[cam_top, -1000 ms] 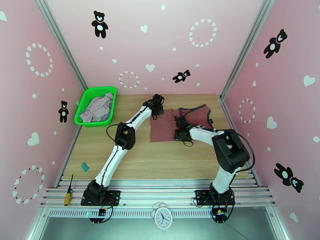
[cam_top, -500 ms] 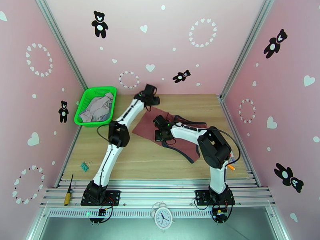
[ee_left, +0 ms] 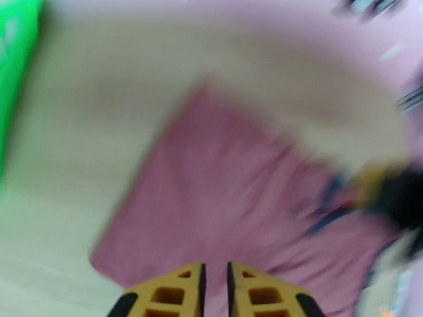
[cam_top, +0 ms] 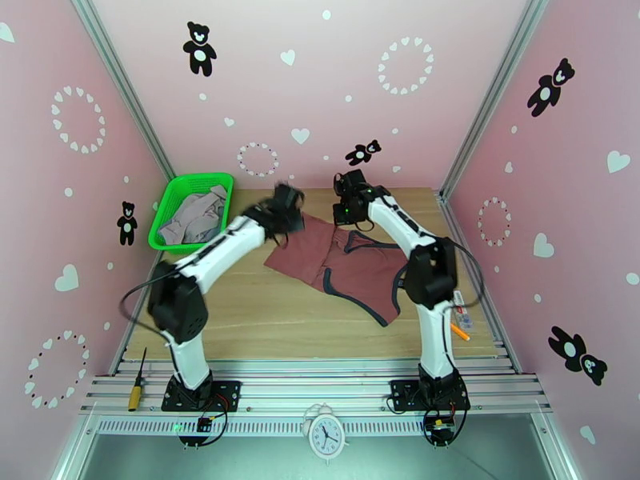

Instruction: Fold and stack the mixed laundry pile

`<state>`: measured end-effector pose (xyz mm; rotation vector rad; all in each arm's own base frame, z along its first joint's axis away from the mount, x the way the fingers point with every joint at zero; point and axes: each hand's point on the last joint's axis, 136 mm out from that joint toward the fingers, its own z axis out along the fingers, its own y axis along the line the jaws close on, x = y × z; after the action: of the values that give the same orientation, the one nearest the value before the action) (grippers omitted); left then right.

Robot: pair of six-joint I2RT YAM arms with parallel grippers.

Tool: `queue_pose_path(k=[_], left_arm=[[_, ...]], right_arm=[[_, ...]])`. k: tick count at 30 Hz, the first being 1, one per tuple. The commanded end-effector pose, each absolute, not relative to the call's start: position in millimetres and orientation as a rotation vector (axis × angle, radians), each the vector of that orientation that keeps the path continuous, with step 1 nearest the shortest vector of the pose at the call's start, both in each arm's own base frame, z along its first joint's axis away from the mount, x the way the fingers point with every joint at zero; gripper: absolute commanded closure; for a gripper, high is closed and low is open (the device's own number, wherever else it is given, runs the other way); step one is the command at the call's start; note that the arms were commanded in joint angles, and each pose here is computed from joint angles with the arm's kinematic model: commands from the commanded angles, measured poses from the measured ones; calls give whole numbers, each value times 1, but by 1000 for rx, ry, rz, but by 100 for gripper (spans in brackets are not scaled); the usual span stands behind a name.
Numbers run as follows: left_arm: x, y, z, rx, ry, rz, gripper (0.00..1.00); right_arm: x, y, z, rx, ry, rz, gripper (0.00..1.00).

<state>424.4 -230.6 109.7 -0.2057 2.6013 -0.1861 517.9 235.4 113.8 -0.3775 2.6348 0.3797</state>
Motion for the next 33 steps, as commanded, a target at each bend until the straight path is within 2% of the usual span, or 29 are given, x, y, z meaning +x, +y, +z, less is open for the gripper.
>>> queue_pose_path(k=[1,10,16,22,27,33], left_arm=[[426,-223,97,-362,2562,-166,82],[415,-204,15,-418,2686,33,83],[441,-200,-19,-413,2752,39,84],[495,-210,-27,-362,2783,-21,84],[537,-240,-19,-253,2780,-108,84],[569,-261,1,-205,2707,-246,81]], right_arm=[[507,239,76,-447,2765,425,100],[489,209,15,-219,2892,353,100],[459,189,6,-5,2890,324,100],[429,187,7,275,2818,416,100],[407,208,3,487,2720,499,100],[422,223,16,605,2614,483,100]])
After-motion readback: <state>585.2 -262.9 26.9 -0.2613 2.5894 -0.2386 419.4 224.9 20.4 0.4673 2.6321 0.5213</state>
